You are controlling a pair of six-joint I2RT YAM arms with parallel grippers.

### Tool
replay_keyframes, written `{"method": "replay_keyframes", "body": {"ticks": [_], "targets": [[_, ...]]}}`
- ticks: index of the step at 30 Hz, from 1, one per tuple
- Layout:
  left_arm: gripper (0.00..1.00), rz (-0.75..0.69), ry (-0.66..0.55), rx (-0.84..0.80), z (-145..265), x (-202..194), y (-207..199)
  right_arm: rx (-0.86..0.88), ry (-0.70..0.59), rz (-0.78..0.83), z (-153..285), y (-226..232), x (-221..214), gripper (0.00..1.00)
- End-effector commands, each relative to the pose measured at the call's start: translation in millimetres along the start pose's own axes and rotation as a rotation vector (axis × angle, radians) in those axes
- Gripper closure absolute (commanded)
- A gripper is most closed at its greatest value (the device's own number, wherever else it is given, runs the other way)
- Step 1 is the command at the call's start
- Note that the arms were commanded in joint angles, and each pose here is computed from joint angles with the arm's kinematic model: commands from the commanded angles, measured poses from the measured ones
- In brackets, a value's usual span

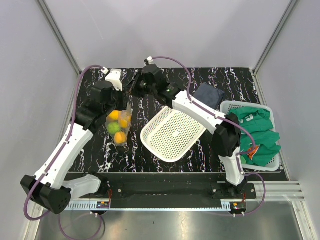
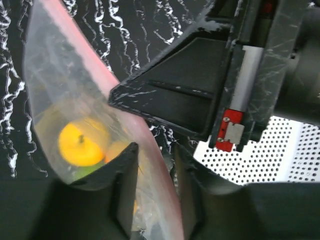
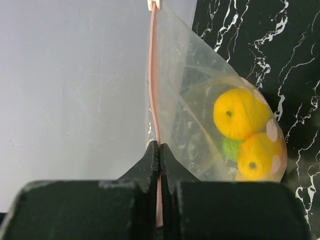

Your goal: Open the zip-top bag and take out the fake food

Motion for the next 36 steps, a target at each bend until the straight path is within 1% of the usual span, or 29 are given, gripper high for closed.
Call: {"method": "replay_keyframes", "body": {"ticks": [1, 2, 3, 5, 6, 7, 8, 9, 11, 13, 15, 16, 17, 18, 19, 20, 21, 22, 24, 29, 30, 32, 33, 34, 36], "targets": [[0.89, -0.011, -0.041, 0.068, 9.7, 17.1, 10.1, 0.062, -0.083, 0.015, 32.9, 39.5, 20.1, 0.96], [0.96, -0.015, -0.039, 0.068, 9.5, 17.1, 10.6, 0.065, -0.089, 0.031, 35.6, 41.4, 21.4, 0.92], [1.00, -0.017, -0.039, 0.072, 10.3, 17.9, 11.6, 0.067, -0.095, 0.044, 37.2, 41.9, 23.2, 0.82], [1.00, -0.036, -0.041, 0.072, 12.9, 20.8, 13.1, 0.077, -0.107, 0.093, 46.0, 45.9, 28.4, 0.69], [1.00, -0.041, -0.042, 0.072, 13.7, 21.9, 13.9, 0.071, -0.113, 0.107, 48.7, 43.5, 31.3, 0.51], [1.00, -0.047, -0.048, 0.068, 16.3, 23.9, 14.3, 0.070, -0.129, 0.119, 55.3, 43.8, 39.2, 0.43], [1.00, -0.066, -0.050, 0.027, 17.7, 25.0, 10.1, 0.061, -0.136, 0.143, 57.2, 40.5, 43.0, 0.36], [1.00, -0.071, -0.057, 0.009, 19.8, 26.7, 8.8, 0.048, -0.141, 0.148, 58.1, 35.0, 45.6, 0.25], [1.00, -0.093, -0.080, -0.047, 26.0, 30.3, 2.3, 0.041, -0.150, 0.156, 62.3, 29.9, 55.7, 0.23], [1.00, -0.094, -0.095, -0.065, 29.6, 32.7, 0.3, 0.033, -0.141, 0.143, 60.2, 23.0, 59.9, 0.20], [1.00, -0.108, -0.102, -0.109, 32.8, 34.1, -5.0, 0.050, -0.133, 0.153, 59.2, 27.8, 61.2, 0.18], [1.00, -0.110, -0.100, -0.124, 33.6, 32.8, -7.0, 0.032, -0.119, 0.153, 51.2, 20.8, 59.1, 0.16], [1.00, -0.111, -0.100, -0.148, 34.8, 32.4, -9.8, 0.033, -0.106, 0.155, 48.3, 21.1, 58.2, 0.16], [1.00, -0.113, -0.098, -0.158, 36.0, 30.6, -10.9, 0.055, -0.108, 0.162, 48.0, 31.3, 61.3, 0.16], [1.00, -0.113, -0.098, -0.163, 36.8, 29.5, -11.4, 0.014, -0.077, 0.156, 36.7, 18.4, 56.6, 0.15], [1.00, -0.116, -0.094, -0.175, 37.6, 28.0, -13.0, 0.014, -0.061, 0.156, 33.2, 18.0, 55.9, 0.15], [1.00, -0.118, -0.097, -0.179, 40.2, 27.4, -13.3, 0.035, -0.063, 0.160, 33.4, 27.7, 58.6, 0.15], [1.00, -0.119, -0.090, -0.182, 40.2, 24.7, -13.1, 0.009, -0.043, 0.155, 24.7, 17.6, 55.9, 0.15], [1.00, -0.121, -0.089, -0.190, 44.3, 22.8, -13.8, 0.012, -0.040, 0.153, 21.5, 19.3, 55.9, 0.18], [1.00, -0.132, -0.090, -0.206, 49.8, 19.4, -14.7, -0.002, -0.014, 0.127, 12.2, 10.9, 51.0, 0.36], [1.00, -0.134, -0.085, -0.207, 49.7, 18.2, -14.9, 0.004, -0.011, 0.125, 11.1, 12.5, 50.3, 0.48], [1.00, -0.139, -0.076, -0.186, 49.5, 16.0, -11.3, 0.008, -0.014, 0.120, 13.1, 15.6, 50.6, 0.57], [1.00, -0.140, -0.070, -0.177, 48.8, 14.3, -10.3, 0.010, -0.019, 0.122, 17.1, 19.0, 50.3, 0.65], [1.00, -0.139, -0.069, -0.167, 48.9, 14.4, -8.6, 0.005, -0.020, 0.123, 18.5, 19.9, 48.5, 0.69], [0.81, -0.132, -0.070, -0.126, 47.4, 16.0, -3.5, 0.003, -0.036, 0.126, 25.2, 24.4, 49.0, 0.79]]}}
Point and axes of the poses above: each gripper's point midway between its finger pads, its own z axis back along the fingers, its own y axis along the line the jaws close on, x = y × z, the point moved 4 cm from there along z, back along the fingers, and after that the axes turned 4 degrees about -z, right-handed, at the moved point
